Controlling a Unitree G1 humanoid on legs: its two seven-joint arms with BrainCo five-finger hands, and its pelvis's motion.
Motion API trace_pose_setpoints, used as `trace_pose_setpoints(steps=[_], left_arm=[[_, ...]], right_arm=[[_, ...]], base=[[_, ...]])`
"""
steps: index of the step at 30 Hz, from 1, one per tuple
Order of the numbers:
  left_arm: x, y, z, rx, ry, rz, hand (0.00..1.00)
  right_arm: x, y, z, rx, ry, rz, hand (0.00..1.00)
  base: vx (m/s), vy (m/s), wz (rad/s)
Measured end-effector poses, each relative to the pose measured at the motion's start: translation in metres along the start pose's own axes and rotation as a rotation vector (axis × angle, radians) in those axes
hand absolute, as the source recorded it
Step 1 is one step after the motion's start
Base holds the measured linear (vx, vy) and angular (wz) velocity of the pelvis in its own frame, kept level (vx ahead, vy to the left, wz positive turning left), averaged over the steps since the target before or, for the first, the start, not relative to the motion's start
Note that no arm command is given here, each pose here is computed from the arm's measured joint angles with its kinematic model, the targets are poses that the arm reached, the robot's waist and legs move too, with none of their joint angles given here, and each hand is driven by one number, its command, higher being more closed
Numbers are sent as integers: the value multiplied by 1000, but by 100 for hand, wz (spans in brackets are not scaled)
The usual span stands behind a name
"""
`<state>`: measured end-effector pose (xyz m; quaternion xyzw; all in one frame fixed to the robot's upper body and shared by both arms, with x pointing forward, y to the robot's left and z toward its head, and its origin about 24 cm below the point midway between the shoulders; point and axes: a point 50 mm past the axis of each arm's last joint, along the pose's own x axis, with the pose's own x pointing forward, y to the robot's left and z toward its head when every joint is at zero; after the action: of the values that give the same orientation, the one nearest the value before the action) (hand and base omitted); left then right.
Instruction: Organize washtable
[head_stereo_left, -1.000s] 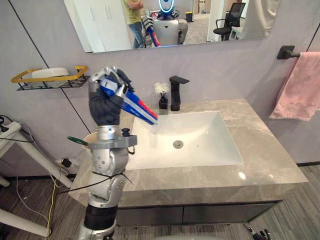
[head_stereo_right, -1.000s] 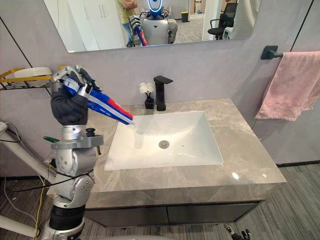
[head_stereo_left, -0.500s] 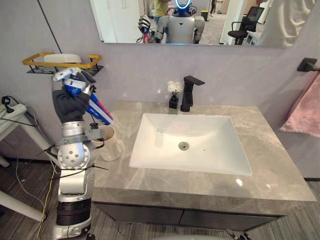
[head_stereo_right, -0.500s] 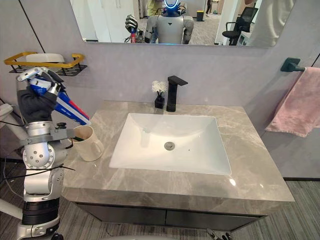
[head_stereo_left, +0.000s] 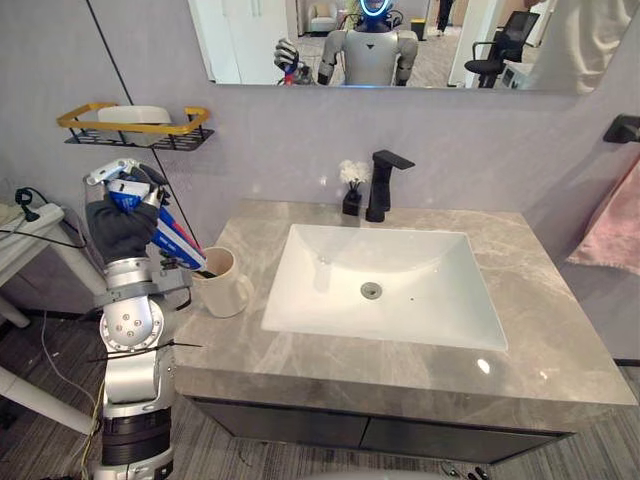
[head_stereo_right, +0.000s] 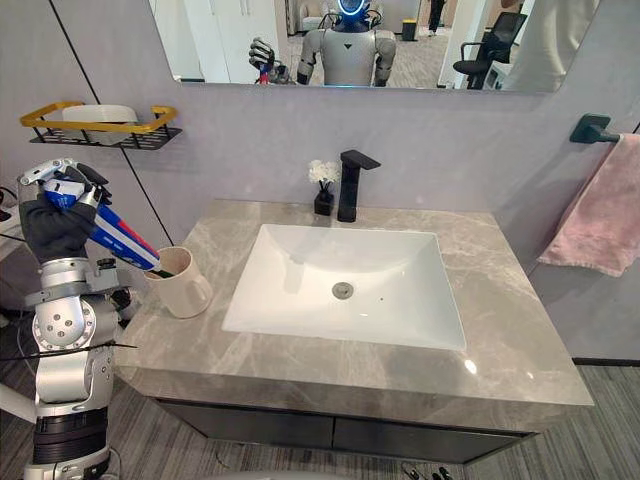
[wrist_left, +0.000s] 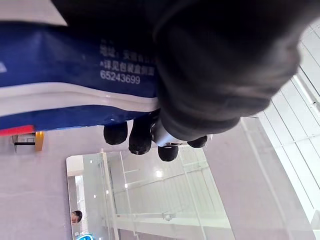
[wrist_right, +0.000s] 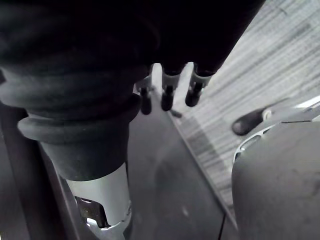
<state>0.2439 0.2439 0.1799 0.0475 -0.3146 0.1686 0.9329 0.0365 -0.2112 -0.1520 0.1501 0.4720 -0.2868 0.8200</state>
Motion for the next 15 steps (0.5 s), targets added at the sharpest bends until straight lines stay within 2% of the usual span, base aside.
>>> trace_pose_setpoints(steps=[15], left_arm=[[-5, 1, -18, -1, 91, 23, 100]], right_arm=[[-2, 4, -5, -26, 13, 20, 0]], base=[[-2, -3, 0]])
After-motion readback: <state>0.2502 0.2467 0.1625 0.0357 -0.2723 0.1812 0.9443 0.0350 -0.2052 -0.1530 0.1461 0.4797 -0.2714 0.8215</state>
